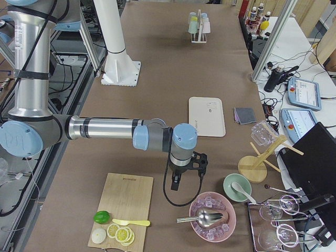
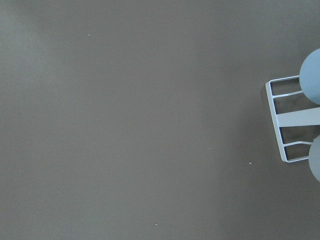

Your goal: Pick up and place green cup on tray

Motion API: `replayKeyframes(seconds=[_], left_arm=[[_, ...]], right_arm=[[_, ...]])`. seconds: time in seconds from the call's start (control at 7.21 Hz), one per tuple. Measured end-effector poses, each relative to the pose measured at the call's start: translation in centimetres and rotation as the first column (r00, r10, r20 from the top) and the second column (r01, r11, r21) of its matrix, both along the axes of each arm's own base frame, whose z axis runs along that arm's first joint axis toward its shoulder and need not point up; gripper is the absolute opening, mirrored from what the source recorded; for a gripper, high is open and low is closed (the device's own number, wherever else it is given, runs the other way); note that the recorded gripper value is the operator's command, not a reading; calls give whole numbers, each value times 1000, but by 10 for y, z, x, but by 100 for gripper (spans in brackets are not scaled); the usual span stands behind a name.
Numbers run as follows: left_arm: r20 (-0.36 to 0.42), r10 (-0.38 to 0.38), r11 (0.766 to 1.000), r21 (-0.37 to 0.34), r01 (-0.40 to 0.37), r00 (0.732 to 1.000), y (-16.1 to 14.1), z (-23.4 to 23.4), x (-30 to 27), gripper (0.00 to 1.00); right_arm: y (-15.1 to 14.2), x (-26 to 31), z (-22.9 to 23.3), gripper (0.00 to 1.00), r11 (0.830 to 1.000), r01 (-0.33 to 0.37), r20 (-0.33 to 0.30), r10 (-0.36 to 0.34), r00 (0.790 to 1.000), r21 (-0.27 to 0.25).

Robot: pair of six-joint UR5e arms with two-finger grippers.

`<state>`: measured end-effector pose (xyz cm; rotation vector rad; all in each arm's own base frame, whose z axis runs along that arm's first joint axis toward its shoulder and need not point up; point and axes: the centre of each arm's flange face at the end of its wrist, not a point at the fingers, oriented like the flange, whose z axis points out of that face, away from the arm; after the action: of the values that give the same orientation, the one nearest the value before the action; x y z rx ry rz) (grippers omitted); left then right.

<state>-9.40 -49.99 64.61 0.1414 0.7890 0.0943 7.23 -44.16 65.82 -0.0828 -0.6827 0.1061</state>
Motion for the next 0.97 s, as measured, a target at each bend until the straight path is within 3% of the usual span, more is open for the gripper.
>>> replayKeyframes(seconds=[0.28,0.55,0.69,0.97], left_arm=[[1,-1,1000,5,1,1000,0,-3,0,98],[2,0,1000,15,0,1000,-1,-12,1,98],[6,5,1000,13,-5,1000,-2,-21,3,98],[20,35,999,14,-35,999,-3,-61,18,98]], right_arm=[[0,-4,0,100,1000,7,11,-7,1000,1],[-7,-25,-7,100,999,36,63,-37,997,22],[-15,-49,-14,100,997,61,78,-64,995,49],[-43,-118,-44,100,997,24,107,-31,994,67]])
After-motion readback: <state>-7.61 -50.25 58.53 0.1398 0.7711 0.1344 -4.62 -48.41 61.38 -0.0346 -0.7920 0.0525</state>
